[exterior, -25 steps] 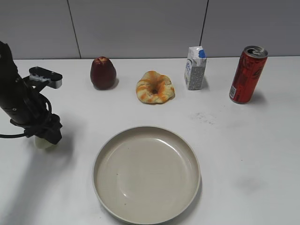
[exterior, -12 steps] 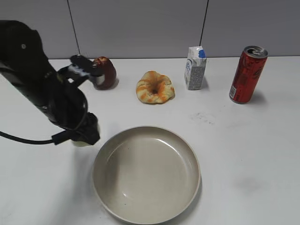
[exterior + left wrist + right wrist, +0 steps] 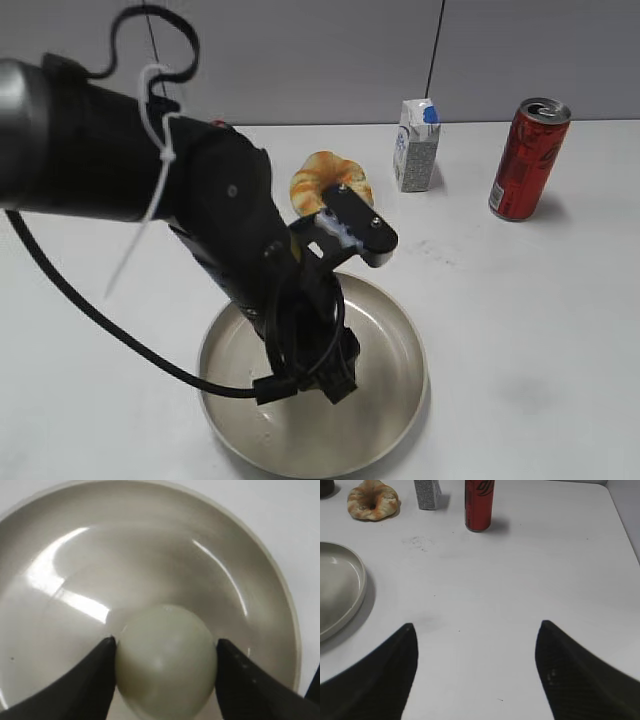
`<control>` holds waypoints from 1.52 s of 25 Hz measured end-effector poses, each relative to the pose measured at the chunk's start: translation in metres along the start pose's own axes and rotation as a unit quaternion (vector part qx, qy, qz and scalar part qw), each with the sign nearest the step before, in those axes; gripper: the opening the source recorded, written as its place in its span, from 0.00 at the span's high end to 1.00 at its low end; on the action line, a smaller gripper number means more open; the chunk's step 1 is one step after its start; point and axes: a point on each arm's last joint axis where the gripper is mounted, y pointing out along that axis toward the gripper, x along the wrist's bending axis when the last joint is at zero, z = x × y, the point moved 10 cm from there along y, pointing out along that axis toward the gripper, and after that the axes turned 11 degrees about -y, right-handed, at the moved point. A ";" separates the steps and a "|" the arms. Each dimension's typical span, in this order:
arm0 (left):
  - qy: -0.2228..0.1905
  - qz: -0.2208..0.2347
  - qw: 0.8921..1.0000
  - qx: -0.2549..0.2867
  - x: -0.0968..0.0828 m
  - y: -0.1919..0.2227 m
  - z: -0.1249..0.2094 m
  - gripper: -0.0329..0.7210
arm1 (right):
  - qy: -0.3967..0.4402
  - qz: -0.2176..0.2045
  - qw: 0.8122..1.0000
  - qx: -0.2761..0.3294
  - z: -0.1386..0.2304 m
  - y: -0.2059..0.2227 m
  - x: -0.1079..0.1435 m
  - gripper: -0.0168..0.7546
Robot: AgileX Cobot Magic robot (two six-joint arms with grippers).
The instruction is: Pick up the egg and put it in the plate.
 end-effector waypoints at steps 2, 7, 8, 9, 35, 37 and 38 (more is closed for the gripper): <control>-0.002 0.001 1.000 0.012 0.001 0.008 0.004 0.34 | 0.000 0.000 1.000 0.000 0.000 0.000 0.000 0.26; -0.009 0.009 1.000 0.014 -0.002 0.009 0.001 0.20 | 0.000 0.000 1.000 0.000 0.000 0.000 0.000 0.26; -0.013 0.014 1.000 0.015 -0.003 0.007 -0.001 0.19 | 0.000 0.000 1.000 0.000 0.000 0.000 0.000 0.26; -0.016 0.019 1.000 0.015 -0.004 0.004 -0.005 0.18 | 0.000 0.000 1.000 0.000 0.000 0.000 0.000 0.26; -0.501 -0.168 0.848 -0.040 0.188 -0.261 0.167 0.18 | 0.000 0.000 1.000 0.000 0.000 0.000 0.000 0.26; -0.499 -0.165 0.848 -0.061 0.160 -0.265 0.176 0.18 | 0.000 0.000 1.000 0.000 0.000 0.000 0.000 0.26; -0.497 -0.166 0.848 -0.074 0.146 -0.265 0.183 0.18 | 0.000 0.000 1.000 0.000 0.000 0.000 0.000 0.26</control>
